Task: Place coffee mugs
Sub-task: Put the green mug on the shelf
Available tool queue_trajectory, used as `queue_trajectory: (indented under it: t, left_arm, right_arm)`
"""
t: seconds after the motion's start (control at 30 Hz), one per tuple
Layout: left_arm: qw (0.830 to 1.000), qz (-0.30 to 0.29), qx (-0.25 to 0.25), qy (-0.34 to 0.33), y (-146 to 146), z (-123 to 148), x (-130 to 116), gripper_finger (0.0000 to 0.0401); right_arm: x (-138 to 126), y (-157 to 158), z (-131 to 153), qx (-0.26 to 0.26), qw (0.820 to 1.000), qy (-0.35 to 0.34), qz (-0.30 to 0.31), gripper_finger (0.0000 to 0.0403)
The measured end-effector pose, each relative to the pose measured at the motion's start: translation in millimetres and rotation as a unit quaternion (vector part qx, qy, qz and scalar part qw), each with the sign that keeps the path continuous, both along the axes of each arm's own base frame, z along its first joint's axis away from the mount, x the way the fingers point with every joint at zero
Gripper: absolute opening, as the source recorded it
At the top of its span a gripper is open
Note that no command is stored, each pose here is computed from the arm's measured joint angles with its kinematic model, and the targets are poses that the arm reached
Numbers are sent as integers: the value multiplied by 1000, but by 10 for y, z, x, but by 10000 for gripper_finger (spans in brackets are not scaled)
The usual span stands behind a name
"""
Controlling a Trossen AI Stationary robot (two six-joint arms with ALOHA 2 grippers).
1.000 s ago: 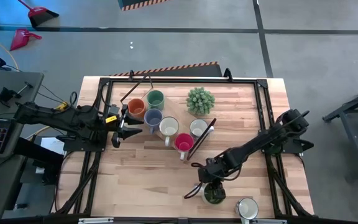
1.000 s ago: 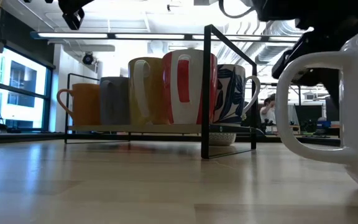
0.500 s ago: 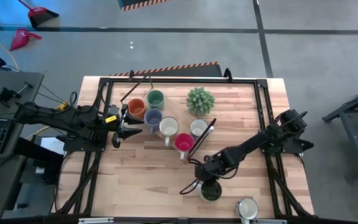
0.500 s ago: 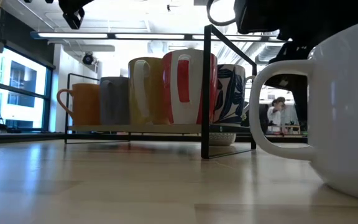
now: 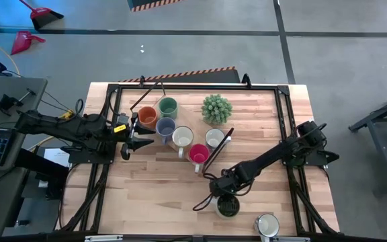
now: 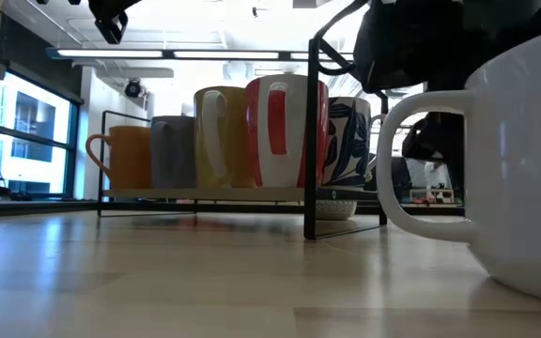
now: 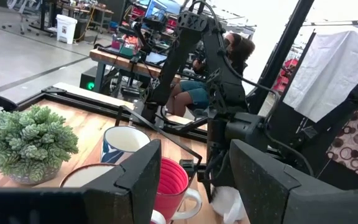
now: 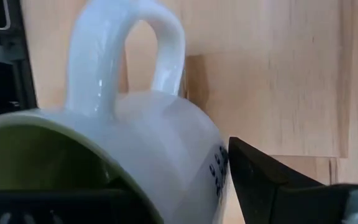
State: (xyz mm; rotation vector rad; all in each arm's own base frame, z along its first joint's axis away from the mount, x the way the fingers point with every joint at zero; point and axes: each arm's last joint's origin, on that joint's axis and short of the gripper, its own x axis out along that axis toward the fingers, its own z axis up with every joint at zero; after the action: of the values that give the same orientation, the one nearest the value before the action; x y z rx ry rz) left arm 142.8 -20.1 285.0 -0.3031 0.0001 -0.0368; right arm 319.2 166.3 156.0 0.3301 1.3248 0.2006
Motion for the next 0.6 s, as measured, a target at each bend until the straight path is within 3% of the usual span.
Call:
queue_trajectory:
  t: [0.2, 0.43, 0.6]
  left_arm:
    - [1000, 0, 0, 0, 0, 0, 0, 179]
    - [1000, 0, 17, 0, 0, -1, 0, 179]
    - [1000, 0, 22, 0, 0, -1, 0, 179]
  right_arm:
    - [9, -5, -29, -13, 1000, -1, -14, 114]
    - [13, -19, -30, -30, 999, -8, -22, 14]
    - [20, -23, 3, -36, 998, -12, -46, 6]
